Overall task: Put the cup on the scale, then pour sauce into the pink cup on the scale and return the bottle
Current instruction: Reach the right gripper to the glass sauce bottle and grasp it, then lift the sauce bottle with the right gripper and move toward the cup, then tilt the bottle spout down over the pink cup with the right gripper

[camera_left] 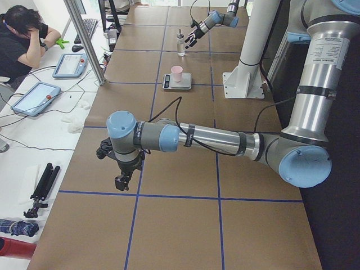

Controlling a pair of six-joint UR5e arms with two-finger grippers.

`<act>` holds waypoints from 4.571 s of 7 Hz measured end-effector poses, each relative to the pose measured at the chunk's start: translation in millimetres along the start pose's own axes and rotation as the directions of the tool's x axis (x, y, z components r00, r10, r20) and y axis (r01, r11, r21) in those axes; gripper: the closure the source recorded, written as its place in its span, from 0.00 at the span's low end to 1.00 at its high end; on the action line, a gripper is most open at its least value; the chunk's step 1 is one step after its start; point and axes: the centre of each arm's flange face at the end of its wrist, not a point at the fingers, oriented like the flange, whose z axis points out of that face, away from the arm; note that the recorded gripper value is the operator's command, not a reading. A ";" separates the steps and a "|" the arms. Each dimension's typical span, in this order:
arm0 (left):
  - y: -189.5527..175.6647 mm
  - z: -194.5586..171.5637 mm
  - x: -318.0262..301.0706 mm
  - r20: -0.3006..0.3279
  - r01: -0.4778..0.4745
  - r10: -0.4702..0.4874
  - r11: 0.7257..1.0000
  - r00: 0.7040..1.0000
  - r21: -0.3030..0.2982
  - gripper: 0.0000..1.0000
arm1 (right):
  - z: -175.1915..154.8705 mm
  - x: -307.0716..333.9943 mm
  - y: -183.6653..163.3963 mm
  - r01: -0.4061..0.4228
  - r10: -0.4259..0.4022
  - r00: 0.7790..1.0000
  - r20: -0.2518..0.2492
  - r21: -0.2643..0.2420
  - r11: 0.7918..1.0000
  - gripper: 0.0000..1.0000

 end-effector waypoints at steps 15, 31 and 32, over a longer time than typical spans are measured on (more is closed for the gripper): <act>1.5 -0.9 1.9 -0.005 0.000 0.000 1.000 1.000 0.004 0.00 | 18.3 0.7 -5.3 -0.013 0.019 0.999 -0.029 0.180 0.984 1.00; 92.7 31.5 6.5 -0.079 0.226 -0.229 0.973 0.970 -0.037 0.00 | 7.6 -159.7 -79.2 0.504 -0.461 0.860 -0.218 0.229 0.833 1.00; 92.3 31.2 6.7 -0.079 0.226 -0.228 0.974 0.970 -0.037 0.00 | 8.5 -173.0 -83.7 0.542 -0.485 0.833 -0.267 0.216 0.812 1.00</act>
